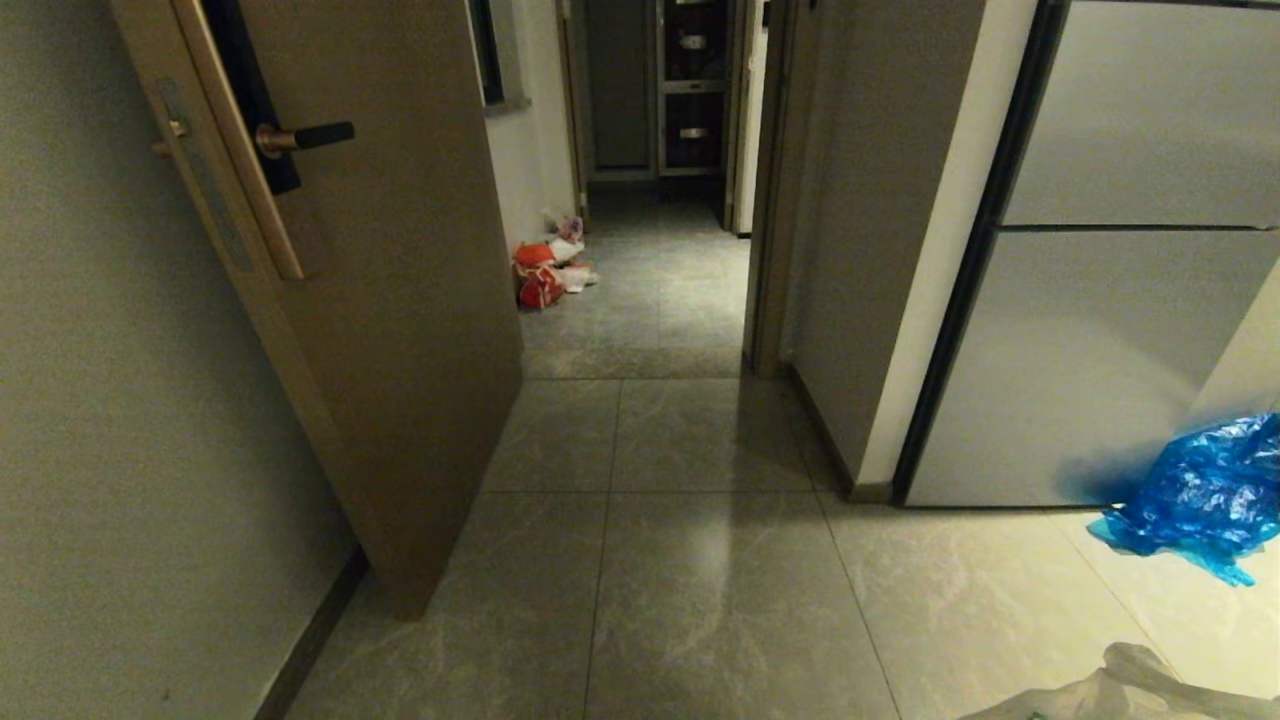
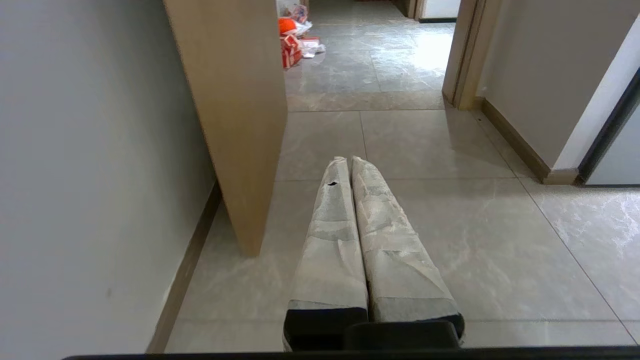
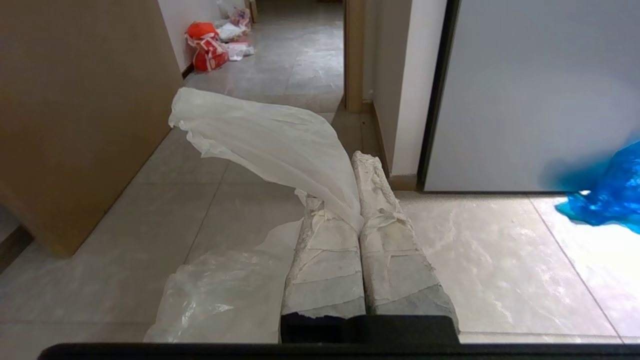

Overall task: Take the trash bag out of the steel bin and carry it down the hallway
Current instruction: Put the trash bag at the door

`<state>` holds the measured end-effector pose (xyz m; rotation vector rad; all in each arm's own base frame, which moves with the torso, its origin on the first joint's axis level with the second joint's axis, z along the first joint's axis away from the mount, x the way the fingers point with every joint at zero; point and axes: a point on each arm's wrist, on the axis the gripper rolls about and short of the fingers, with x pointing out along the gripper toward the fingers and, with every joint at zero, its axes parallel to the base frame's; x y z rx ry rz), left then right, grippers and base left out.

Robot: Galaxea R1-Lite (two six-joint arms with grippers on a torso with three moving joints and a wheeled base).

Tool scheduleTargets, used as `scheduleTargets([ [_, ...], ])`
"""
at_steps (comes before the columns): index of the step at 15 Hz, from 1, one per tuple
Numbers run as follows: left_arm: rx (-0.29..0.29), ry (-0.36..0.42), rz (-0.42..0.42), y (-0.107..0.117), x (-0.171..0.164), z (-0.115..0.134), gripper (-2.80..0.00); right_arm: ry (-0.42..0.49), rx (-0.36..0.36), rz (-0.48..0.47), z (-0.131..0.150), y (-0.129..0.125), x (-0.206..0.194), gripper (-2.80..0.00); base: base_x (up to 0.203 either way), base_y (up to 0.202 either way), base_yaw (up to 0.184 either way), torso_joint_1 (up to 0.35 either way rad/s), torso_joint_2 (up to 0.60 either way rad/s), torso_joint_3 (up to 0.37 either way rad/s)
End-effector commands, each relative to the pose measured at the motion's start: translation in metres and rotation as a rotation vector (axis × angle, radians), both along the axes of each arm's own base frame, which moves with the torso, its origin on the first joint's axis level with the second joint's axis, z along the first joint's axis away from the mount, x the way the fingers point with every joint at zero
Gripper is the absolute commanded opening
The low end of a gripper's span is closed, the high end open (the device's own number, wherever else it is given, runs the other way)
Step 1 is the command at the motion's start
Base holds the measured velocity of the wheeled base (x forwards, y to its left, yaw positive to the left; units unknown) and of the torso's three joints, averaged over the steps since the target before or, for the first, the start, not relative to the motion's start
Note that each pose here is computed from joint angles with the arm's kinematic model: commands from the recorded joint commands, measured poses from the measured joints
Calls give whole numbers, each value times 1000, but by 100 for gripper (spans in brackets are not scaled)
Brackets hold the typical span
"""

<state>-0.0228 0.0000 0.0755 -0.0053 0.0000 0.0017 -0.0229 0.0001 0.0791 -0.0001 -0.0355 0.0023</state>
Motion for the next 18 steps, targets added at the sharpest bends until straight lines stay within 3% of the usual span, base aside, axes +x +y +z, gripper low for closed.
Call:
scheduleTargets([
  [1,-1,3,0,0,0,0,-280,13,0,1,-3,0,1,-280,193,0,1,-2,2,2],
  [18,-1,2,0,0,0,0,-280,13,0,1,-3,0,1,-280,193,0,1,2,2,2],
])
